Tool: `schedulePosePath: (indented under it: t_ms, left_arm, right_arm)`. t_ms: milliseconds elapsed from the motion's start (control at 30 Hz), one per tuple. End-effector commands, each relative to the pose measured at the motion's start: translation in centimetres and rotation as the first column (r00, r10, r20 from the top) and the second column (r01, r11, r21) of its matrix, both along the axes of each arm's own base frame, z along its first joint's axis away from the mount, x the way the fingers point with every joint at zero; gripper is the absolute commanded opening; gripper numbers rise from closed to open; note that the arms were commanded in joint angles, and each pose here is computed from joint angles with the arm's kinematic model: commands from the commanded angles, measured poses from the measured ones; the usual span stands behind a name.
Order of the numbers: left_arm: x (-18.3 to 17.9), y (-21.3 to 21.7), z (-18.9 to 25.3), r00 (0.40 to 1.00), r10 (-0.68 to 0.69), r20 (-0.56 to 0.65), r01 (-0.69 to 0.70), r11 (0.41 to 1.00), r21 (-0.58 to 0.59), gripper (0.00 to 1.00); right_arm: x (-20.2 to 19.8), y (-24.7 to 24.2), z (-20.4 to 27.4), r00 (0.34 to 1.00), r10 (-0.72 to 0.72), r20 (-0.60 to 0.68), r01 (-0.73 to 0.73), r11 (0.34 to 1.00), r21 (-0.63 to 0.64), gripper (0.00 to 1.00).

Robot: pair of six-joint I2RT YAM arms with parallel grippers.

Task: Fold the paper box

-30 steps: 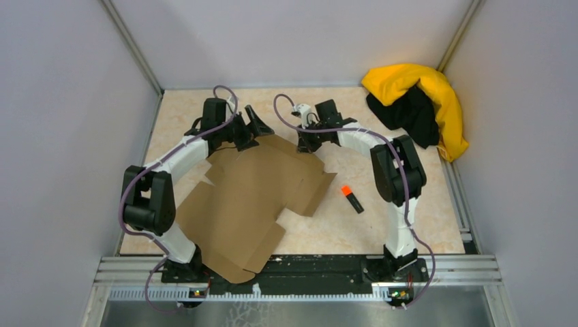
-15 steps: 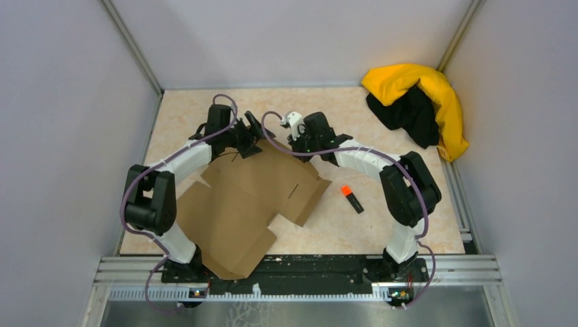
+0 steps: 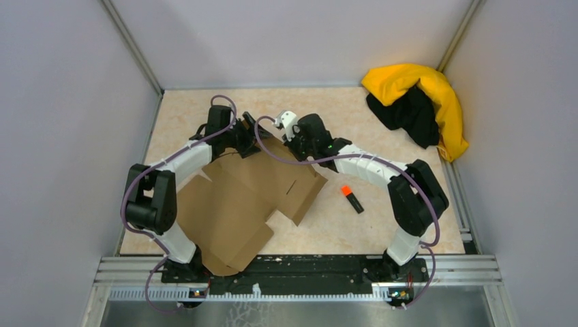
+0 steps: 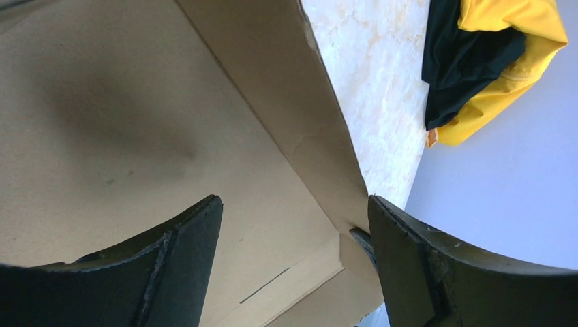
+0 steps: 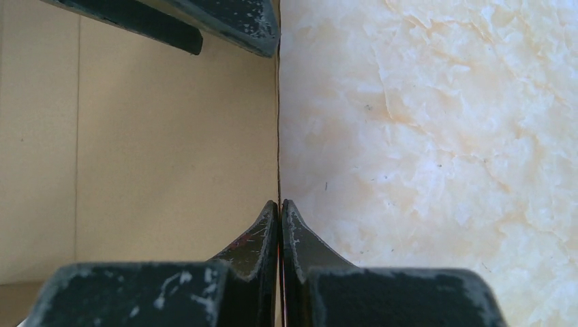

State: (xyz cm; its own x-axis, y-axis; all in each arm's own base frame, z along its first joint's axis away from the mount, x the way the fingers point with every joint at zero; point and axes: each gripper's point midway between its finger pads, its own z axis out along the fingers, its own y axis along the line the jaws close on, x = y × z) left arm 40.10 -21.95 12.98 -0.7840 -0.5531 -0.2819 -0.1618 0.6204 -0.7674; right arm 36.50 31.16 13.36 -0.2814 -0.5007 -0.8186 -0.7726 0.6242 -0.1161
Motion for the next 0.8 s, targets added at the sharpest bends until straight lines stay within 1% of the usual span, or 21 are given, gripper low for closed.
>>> schedulePosePath:
  t_ms: [0,133,267,400,600,767]
  left_arm:
    - [0.4,0.1,0.4,0.999,0.033,0.021,-0.033,0.999,-0.009,0.85]
    - [0.5,0.1,1.2,0.998,0.047,0.037,-0.046,0.999,-0.024,0.86]
    - [0.6,0.5,1.3,0.997,0.067,0.04,-0.066,0.998,-0.015,0.86]
    - [0.9,0.6,1.5,0.996,0.08,0.043,-0.079,0.997,-0.022,0.83]
    - [1.0,0.2,2.4,0.996,0.071,0.061,-0.068,0.997,-0.044,0.55]
    - [1.0,0.2,2.2,0.996,0.066,0.056,-0.063,0.997,-0.043,0.39]
  right_arm:
    - [-0.1,1.0,2.9,0.994,0.005,0.109,-0.006,1.0,0.005,0.0]
    - [-0.6,1.6,2.2,0.994,0.018,0.107,-0.016,1.0,-0.022,0.0]
    - [-1.0,2.1,2.1,0.993,0.031,0.114,-0.028,0.999,-0.028,0.0]
    - [-1.1,1.9,2.2,0.989,0.012,0.147,-0.004,0.998,-0.059,0.0]
    - [-1.4,1.8,2.2,0.986,0.008,0.169,0.007,0.996,-0.085,0.0]
    - [-1.5,1.7,2.6,0.982,0.003,0.191,0.016,0.995,-0.094,0.0]
